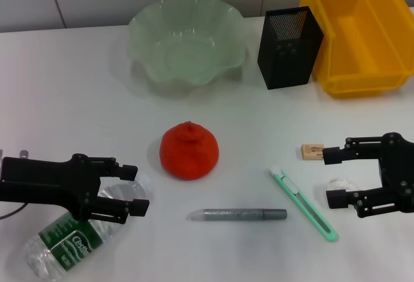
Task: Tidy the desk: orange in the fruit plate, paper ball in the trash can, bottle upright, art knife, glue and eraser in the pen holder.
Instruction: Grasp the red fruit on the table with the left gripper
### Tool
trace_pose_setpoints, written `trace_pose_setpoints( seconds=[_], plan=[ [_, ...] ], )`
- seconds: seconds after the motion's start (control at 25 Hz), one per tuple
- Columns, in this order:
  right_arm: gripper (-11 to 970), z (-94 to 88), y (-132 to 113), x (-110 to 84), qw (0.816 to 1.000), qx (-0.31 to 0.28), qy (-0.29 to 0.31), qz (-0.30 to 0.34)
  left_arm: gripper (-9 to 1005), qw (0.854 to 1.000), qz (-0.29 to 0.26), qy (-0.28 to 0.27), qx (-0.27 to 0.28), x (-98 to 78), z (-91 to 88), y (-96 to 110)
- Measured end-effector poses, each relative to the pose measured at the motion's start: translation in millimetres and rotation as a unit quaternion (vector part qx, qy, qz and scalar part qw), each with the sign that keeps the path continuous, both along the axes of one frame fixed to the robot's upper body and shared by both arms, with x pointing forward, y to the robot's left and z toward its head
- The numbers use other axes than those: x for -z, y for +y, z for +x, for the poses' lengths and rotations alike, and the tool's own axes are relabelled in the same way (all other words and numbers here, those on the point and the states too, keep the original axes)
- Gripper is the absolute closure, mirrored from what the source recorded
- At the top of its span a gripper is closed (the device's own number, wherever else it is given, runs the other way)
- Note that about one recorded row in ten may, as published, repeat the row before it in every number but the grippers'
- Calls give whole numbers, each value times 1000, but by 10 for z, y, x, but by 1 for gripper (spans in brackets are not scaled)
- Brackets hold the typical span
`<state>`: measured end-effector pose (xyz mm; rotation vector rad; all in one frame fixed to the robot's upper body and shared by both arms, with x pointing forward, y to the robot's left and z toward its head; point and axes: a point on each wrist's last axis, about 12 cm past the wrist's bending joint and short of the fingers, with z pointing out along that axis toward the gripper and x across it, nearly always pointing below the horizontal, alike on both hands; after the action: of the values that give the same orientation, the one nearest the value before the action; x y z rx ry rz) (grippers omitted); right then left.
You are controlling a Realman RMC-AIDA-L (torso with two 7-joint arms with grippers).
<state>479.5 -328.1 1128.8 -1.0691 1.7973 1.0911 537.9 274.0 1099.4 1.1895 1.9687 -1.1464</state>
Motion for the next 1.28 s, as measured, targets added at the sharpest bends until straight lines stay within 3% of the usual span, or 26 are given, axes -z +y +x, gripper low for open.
trace_pose_setpoints(
  seconds=[0.52,1.0,1.28],
  plan=[
    [174,-6,-2,-4,1000,-4,2,-2,171,1000,12,-15,-13,-14,55,12],
    [175,-134,-74,98,1000,16,22,0,173,990,85,-94,-68,-124,497,-218],
    [174,-155,-81,154,999,25,31,5,174,983,121,-110,-88,-17,624,-370]
  ],
)
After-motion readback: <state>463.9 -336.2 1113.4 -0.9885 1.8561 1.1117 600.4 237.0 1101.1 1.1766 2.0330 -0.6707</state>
